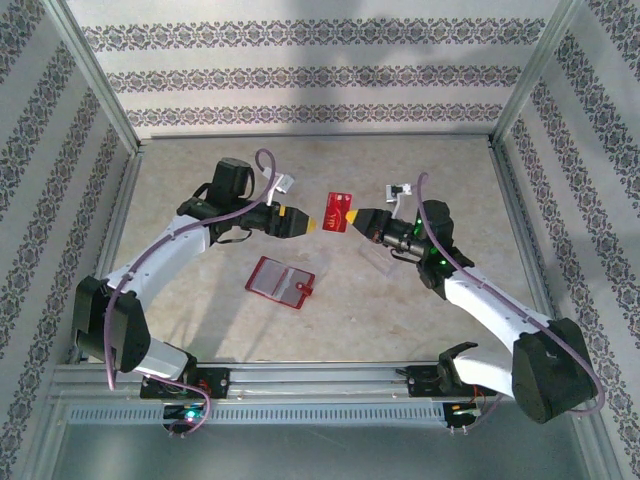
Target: Put the credit cards into the card holder
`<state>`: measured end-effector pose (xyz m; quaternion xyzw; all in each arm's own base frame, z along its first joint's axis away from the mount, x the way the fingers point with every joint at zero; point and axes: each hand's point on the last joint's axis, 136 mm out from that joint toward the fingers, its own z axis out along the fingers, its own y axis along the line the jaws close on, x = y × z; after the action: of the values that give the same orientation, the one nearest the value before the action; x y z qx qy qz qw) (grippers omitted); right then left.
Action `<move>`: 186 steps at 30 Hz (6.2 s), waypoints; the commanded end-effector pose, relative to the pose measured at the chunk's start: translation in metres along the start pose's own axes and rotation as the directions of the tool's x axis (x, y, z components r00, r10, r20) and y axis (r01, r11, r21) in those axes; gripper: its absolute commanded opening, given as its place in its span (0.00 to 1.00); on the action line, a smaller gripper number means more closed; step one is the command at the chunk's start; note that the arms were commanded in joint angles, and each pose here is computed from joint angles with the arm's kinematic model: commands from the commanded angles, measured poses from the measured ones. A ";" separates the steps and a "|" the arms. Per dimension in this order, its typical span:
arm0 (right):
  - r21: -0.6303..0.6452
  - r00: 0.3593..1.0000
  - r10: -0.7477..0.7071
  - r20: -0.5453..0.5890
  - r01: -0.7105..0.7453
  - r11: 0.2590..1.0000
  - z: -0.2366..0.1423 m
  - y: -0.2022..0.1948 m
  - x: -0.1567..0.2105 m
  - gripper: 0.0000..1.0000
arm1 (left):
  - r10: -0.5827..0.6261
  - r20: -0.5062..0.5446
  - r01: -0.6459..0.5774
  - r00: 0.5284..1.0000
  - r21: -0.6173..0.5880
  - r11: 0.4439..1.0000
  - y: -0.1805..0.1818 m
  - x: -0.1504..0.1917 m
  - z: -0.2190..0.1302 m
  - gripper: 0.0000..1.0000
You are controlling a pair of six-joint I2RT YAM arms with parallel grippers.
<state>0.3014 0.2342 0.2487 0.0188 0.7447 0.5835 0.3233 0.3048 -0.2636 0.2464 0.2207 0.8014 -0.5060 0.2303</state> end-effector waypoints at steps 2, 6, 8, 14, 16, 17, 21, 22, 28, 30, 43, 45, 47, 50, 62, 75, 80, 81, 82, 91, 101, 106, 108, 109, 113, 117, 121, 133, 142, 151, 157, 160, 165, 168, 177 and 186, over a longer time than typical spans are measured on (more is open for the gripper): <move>-0.103 0.998 -0.015 0.058 0.021 0.995 0.006 0.026 -0.009 0.00 | 0.019 0.065 -0.026 0.998 0.112 0.993 -0.022 -0.018 -0.003 0.77; -0.134 0.998 -0.010 0.064 0.018 0.991 0.008 0.032 -0.007 0.00 | 0.002 0.086 -0.013 0.996 0.132 0.991 -0.019 -0.021 -0.002 0.74; -0.135 0.998 -0.004 0.059 0.012 0.991 0.009 0.033 -0.006 0.00 | -0.015 0.106 -0.003 0.994 0.168 0.986 -0.021 -0.025 -0.002 0.72; -0.163 0.999 -0.012 0.037 0.018 0.986 0.012 0.041 0.002 0.00 | -0.035 0.122 0.009 0.992 0.208 0.978 -0.022 -0.031 -0.001 0.65; -0.159 1.000 -0.003 0.028 0.008 0.987 0.013 0.038 0.003 0.00 | -0.037 0.124 0.008 0.992 0.226 0.974 -0.023 -0.032 -0.001 0.63; -0.158 1.000 0.002 0.026 0.002 0.987 0.013 0.038 0.004 0.00 | -0.038 0.122 0.008 0.992 0.235 0.972 -0.025 -0.032 -0.001 0.62; -0.164 1.000 -0.013 0.014 0.016 0.986 0.016 0.039 0.009 0.00 | -0.046 0.129 0.014 0.991 0.242 0.970 -0.022 -0.033 0.000 0.45; -0.162 1.000 -0.012 0.009 0.013 0.987 0.017 0.037 0.010 0.00 | -0.045 0.131 0.012 0.990 0.245 0.969 -0.022 -0.033 0.001 0.38; -0.188 1.000 -0.003 0.008 0.005 0.982 0.018 0.041 0.012 0.00 | -0.044 0.118 0.015 0.992 0.232 0.973 -0.020 -0.028 0.001 0.00; -0.180 1.000 -0.012 -0.007 0.011 0.984 0.019 0.039 0.014 0.04 | -0.039 0.120 0.010 0.992 0.235 0.972 -0.018 -0.026 0.002 0.00; -0.183 0.998 -0.037 -0.052 0.027 0.983 0.027 0.042 0.011 0.28 | -0.054 0.115 0.023 0.992 0.259 0.966 -0.023 -0.026 0.001 0.00; -0.176 0.998 -0.032 -0.052 0.023 0.984 0.028 0.038 0.008 0.23 | -0.044 0.117 0.012 0.992 0.263 0.965 -0.022 -0.024 0.003 0.00; -0.182 0.998 -0.018 -0.058 0.007 0.983 0.030 0.038 0.008 0.18 | -0.036 0.107 0.007 0.994 0.260 0.965 -0.023 -0.024 0.002 0.00; -0.214 0.997 -0.027 -0.068 0.012 0.977 0.031 0.046 0.008 0.07 | -0.046 0.095 0.021 0.994 0.249 0.968 -0.020 -0.024 0.003 0.00; -0.088 0.997 0.037 -0.071 -0.043 0.995 0.016 0.008 0.026 0.00 | 0.033 0.064 -0.031 0.997 -0.037 0.999 0.013 -0.011 -0.021 0.55; 0.093 0.973 0.145 -0.180 -0.130 0.987 0.028 -0.031 0.091 0.00 | 0.016 -0.192 -0.102 0.981 -0.447 0.889 0.088 0.067 -0.072 0.45; 0.140 0.946 0.245 -0.210 -0.219 0.966 0.041 -0.043 0.118 0.00 | -0.082 -0.277 -0.057 0.957 -0.457 0.888 0.109 0.091 -0.065 0.29; 0.159 0.942 0.265 -0.207 -0.235 0.959 0.042 -0.046 0.124 0.00 | -0.076 -0.286 -0.069 0.955 -0.466 0.882 0.113 0.093 -0.064 0.24; 0.179 0.939 0.278 -0.204 -0.244 0.953 0.044 -0.050 0.129 0.00 | -0.081 -0.292 -0.074 0.953 -0.484 0.872 0.119 0.095 -0.065 0.18; 0.299 0.892 0.392 -0.226 -0.320 0.899 0.061 -0.078 0.168 0.00 | -0.213 -0.371 -0.006 0.904 -0.508 0.861 0.153 0.124 -0.051 0.00; 0.278 0.868 0.421 -0.264 -0.349 0.895 0.080 -0.078 0.179 0.00 | -0.287 -0.403 0.016 0.869 -0.557 0.830 0.178 0.140 -0.045 0.00; 0.288 0.855 0.420 -0.304 -0.338 0.896 0.085 -0.080 0.186 0.00 | -0.297 -0.407 0.034 0.864 -0.542 0.840 0.181 0.142 -0.039 0.00; 0.280 0.850 0.433 -0.298 -0.356 0.891 0.088 -0.082 0.187 0.00 | -0.302 -0.415 0.031 0.858 -0.547 0.837 0.183 0.143 -0.040 0.00; 0.283 0.849 0.437 -0.298 -0.359 0.889 0.088 -0.083 0.188 0.00 | -0.306 -0.418 0.029 0.855 -0.551 0.834 0.184 0.144 -0.040 0.00; 0.286 0.844 0.435 -0.312 -0.353 0.891 0.093 -0.085 0.191 0.00 | -0.318 -0.424 0.036 0.848 -0.552 0.833 0.187 0.150 -0.036 0.00; 0.277 0.846 0.440 -0.301 -0.364 0.890 0.095 -0.085 0.188 0.00 | -0.337 -0.434 0.045 0.835 -0.557 0.829 0.188 0.150 -0.035 0.00; 0.286 0.845 0.435 -0.311 -0.353 0.891 0.096 -0.088 0.190 0.00 | -0.349 -0.440 0.041 0.827 -0.572 0.819 0.195 0.154 -0.034 0.00; 0.311 0.830 0.472 -0.297 -0.383 0.870 0.091 -0.101 0.197 0.00 | -0.379 -0.458 0.037 0.804 -0.597 0.801 0.202 0.163 -0.035 0.00; 0.321 0.823 0.486 -0.294 -0.394 0.861 0.088 -0.108 0.201 0.00 | -0.383 -0.457 0.031 0.803 -0.610 0.792 0.207 0.166 -0.035 0.00; 0.315 0.827 0.483 -0.287 -0.395 0.863 0.084 -0.110 0.200 0.00 | -0.382 -0.463 0.024 0.800 -0.611 0.791 0.208 0.170 -0.036 0.00; 0.299 0.830 0.477 -0.288 -0.396 0.868 0.091 -0.107 0.197 0.00 | -0.379 -0.463 0.020 0.801 -0.612 0.790 0.208 0.169 -0.036 0.00; 0.289 0.829 0.473 -0.298 -0.394 0.873 0.095 -0.104 0.196 0.00 | -0.375 -0.466 0.014 0.802 -0.612 0.790 0.208 0.169 -0.036 0.00; 0.303 0.829 0.473 -0.297 -0.388 0.870 0.095 -0.109 0.197 0.00 | -0.377 -0.465 0.017 0.801 -0.612 0.791 0.207 0.169 -0.037 0.00; 0.302 0.827 0.478 -0.296 -0.394 0.868 0.096 -0.111 0.198 0.00 | -0.378 -0.466 0.017 0.800 -0.612 0.791 0.207 0.170 -0.036 0.00; 0.325 0.849 0.453 -0.273 -0.362 0.874 0.101 -0.124 0.197 0.00 | -0.378 -0.472 0.020 0.796 -0.605 0.796 0.202 0.173 -0.035 0.00; 0.367 0.877 0.436 -0.205 -0.344 0.864 0.098 -0.142 0.193 0.00 | -0.381 -0.465 0.016 0.799 -0.617 0.786 0.200 0.175 -0.039 0.00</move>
<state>0.2389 0.3587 0.0343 0.1291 0.8399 0.5246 0.0522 0.2923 -0.1343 0.0206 0.1912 0.9639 -0.1853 0.0020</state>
